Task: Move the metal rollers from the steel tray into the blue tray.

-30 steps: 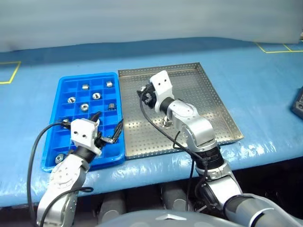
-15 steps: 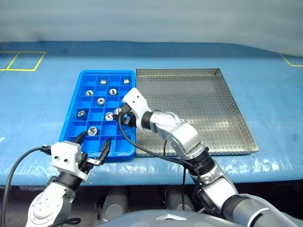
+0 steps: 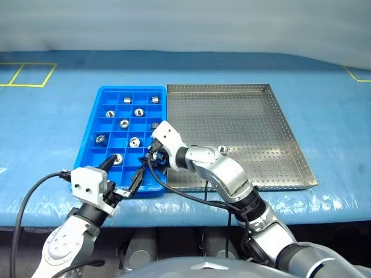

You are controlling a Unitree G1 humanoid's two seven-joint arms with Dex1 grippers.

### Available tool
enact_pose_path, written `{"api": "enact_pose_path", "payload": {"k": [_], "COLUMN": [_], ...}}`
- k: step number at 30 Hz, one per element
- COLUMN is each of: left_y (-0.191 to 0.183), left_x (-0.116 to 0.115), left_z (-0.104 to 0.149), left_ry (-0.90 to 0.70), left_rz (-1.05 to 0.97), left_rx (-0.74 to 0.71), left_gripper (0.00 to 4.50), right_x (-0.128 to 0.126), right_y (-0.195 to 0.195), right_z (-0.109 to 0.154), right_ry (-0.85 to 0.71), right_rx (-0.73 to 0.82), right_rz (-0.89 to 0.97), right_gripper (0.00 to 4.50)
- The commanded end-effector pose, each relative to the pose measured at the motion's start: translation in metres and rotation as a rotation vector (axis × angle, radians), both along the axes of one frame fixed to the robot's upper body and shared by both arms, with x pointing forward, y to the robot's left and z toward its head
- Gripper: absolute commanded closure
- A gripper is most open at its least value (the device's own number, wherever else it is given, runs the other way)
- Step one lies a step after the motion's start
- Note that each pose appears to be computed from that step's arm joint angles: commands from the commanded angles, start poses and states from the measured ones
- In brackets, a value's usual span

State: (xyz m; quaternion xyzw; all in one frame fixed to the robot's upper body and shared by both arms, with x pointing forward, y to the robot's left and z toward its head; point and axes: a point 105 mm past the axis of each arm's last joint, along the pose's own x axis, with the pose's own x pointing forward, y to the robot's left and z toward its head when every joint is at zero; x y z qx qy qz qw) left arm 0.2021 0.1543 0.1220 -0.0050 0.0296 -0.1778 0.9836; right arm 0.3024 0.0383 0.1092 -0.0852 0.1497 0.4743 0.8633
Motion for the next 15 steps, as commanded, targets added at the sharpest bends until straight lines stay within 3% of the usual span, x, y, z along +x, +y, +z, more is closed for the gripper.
{"api": "enact_pose_path", "payload": {"k": [1,6,15], "left_y": [-0.009,-0.018,-0.036], "left_x": [0.001,0.012,0.030], "left_z": [0.009,0.010,0.010], "left_ry": [-0.028,-0.035,-0.039], "left_rz": [-0.060,-0.132,-0.275], "left_rx": [-0.018,-0.031,-0.040], "left_gripper": [0.00,0.00,0.00], "right_x": [0.012,0.024,0.018], "right_y": [-0.018,-0.057,-0.116], "right_z": [0.025,0.050,0.022], "right_ry": [-0.093,-0.243,-0.216], "right_rx": [0.094,0.188,0.113], "right_rz": [-0.095,-0.267,-0.509], "right_gripper": [0.04,0.04,0.04]}}
